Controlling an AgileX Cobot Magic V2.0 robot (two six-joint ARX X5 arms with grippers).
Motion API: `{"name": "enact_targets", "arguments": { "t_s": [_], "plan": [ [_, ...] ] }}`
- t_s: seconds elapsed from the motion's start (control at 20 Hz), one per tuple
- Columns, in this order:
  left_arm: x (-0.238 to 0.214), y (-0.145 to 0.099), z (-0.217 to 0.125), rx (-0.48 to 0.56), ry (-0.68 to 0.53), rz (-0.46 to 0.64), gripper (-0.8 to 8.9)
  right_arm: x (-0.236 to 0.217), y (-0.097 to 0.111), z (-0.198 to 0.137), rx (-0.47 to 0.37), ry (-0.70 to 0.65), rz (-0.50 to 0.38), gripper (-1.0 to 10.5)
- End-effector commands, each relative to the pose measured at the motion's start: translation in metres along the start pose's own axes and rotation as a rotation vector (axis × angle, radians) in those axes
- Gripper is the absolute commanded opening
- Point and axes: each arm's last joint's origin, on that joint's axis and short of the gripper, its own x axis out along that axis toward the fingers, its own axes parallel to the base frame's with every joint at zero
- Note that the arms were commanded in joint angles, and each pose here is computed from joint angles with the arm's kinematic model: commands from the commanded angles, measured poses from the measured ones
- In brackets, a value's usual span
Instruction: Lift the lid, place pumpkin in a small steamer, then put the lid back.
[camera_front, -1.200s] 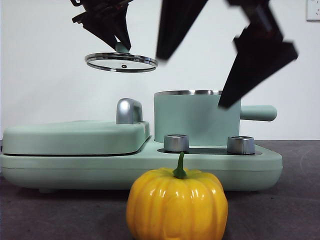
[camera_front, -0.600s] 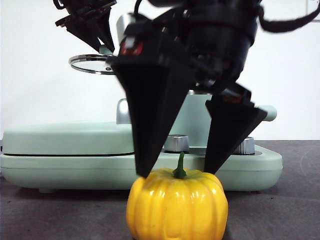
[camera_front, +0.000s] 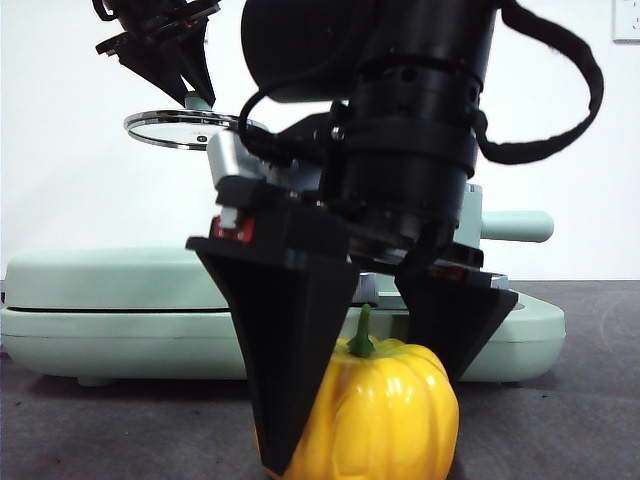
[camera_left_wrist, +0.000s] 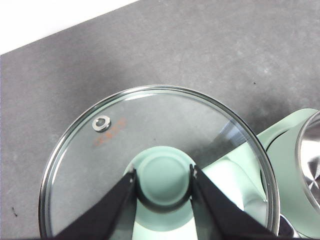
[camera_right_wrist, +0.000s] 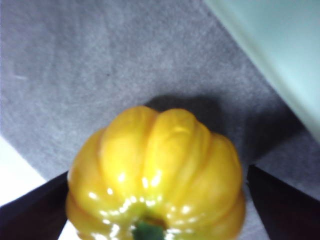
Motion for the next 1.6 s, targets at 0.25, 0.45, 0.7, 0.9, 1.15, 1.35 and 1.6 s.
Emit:
{"name": "enact_targets", "arguments": {
  "t_s": [0.25, 0.45, 0.7, 0.9, 1.15, 1.35, 1.6],
  "plan": [
    [-0.01, -0.002, 0.009, 0.008, -0.057, 0.004, 0.17, -0.005, 0.003, 0.007, 0.014, 0.015, 0.038, 3.6],
    [-0.01, -0.001, 0.009, 0.001, -0.057, 0.005, 0.17, -0.049, -0.001, 0.027, 0.059, 0.013, 0.026, 3.6],
    [-0.01, -0.001, 0.009, -0.003, -0.057, 0.005, 0.17, -0.132, -0.027, 0.062, 0.124, -0.154, 0.024, 3.6],
    [-0.01, -0.002, 0.009, -0.01, -0.057, 0.004, 0.17, -0.176, -0.067, 0.09, 0.195, -0.254, -0.008, 3.6],
    [-0.01, -0.001, 0.009, -0.009, -0.06, 0.005, 0.17, -0.171, -0.11, 0.122, 0.257, -0.25, -0.047, 3.6],
    [-0.01, -0.002, 0.009, -0.009, -0.059, 0.005, 0.17, -0.138, -0.132, 0.137, 0.301, -0.171, -0.128, 3.6],
    [-0.01, -0.001, 0.009, -0.009, -0.059, 0.005, 0.17, -0.112, -0.142, 0.144, 0.314, -0.103, -0.182, 3.6]
  ]
}}
